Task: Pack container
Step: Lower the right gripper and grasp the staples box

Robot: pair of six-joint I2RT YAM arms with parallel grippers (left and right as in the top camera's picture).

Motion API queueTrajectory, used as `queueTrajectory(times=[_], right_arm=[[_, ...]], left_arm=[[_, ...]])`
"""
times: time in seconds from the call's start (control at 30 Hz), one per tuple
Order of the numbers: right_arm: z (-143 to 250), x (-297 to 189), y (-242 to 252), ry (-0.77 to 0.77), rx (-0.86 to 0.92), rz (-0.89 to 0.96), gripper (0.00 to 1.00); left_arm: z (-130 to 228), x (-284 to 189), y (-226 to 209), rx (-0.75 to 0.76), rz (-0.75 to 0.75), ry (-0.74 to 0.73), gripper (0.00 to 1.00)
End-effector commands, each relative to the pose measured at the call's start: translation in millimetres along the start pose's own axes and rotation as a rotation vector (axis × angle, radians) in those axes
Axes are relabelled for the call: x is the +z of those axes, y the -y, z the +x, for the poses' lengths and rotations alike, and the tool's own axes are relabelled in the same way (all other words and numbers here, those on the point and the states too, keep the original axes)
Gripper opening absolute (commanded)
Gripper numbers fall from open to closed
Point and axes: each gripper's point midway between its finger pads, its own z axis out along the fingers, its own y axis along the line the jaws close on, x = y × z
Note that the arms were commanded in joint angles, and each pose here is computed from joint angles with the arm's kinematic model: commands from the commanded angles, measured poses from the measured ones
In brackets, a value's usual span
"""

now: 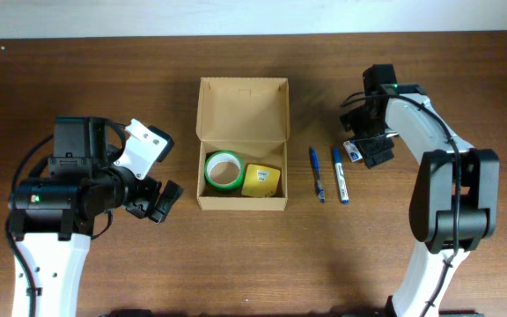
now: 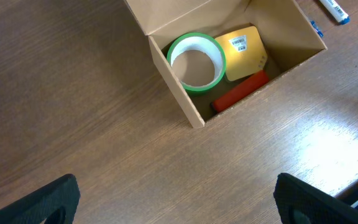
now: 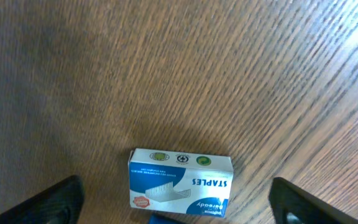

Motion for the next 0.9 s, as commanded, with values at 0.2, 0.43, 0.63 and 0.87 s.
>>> queueTrajectory(times=[0.2,0.43,0.63,0.87], right_arm=[[5,11,-4,-0.019,-0.031,0.014,0.94],[7,19,-1,-0.029,-0.034,0.032,0.94],[6,19,-2,-0.028,-0.034,0.029,0.78],[7,19,-2,-0.032,-0.035,0.027,0.61]], left_arm=[[0,0,-3,-0.017,-0.010,-0.001,1.00],[0,0,-3,-0.017,-0.010,-0.001,1.00],[0,0,-3,-0.017,-0.010,-0.001,1.00],[0,0,-3,-0.017,-0.010,-0.001,0.99]])
